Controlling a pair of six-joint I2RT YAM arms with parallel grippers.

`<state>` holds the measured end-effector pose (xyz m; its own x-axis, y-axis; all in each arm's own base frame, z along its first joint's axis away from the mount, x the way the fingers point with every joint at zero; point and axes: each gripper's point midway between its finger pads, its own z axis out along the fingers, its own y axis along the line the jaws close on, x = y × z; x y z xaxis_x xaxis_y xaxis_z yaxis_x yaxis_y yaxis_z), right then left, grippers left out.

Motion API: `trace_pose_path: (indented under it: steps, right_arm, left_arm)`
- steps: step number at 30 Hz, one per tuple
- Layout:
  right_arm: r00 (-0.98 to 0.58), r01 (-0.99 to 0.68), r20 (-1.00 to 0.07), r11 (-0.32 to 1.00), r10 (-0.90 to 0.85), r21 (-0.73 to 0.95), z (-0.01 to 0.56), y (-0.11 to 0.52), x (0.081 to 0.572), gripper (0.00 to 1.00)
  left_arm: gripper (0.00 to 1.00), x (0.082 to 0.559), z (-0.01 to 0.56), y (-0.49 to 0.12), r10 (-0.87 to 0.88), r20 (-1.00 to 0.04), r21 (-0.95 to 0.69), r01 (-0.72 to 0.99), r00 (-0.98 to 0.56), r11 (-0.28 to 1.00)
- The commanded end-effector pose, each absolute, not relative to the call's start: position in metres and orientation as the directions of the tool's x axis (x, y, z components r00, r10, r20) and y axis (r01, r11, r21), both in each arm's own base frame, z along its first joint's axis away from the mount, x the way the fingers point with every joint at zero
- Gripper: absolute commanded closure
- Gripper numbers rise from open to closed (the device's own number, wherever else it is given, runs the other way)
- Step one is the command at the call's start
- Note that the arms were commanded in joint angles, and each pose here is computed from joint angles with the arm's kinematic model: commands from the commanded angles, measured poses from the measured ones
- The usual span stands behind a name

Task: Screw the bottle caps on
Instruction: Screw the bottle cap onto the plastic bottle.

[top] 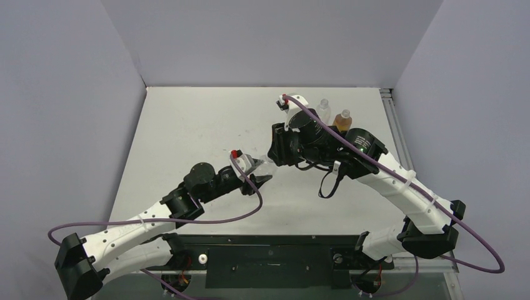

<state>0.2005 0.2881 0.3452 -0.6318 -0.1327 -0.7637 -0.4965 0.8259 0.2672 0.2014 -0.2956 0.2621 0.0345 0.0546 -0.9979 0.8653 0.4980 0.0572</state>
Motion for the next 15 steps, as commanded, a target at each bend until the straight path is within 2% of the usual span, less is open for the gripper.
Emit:
trace_pose_path:
  steps: [1, 8, 15]
  right_arm:
    - [-0.609, -0.567, -0.774, 0.777, -0.172, 0.273, 0.361, 0.288, 0.189, 0.84]
    - [-0.638, -0.657, -0.726, 0.674, -0.257, 0.338, 0.356, 0.289, 0.158, 0.86]
    - [-0.658, -0.683, -0.689, 0.626, -0.303, 0.376, 0.345, 0.294, 0.144, 0.86]
  left_arm:
    - [0.86, 0.187, 0.288, -0.298, 0.026, -0.993, 0.112, 0.899, 0.112, 0.422]
    - [0.86, 0.170, 0.284, -0.293, 0.074, -0.980, 0.200, 0.919, 0.185, 0.341]
    - [0.86, 0.161, 0.289, -0.292, 0.077, -0.970, 0.241, 0.925, 0.229, 0.293]
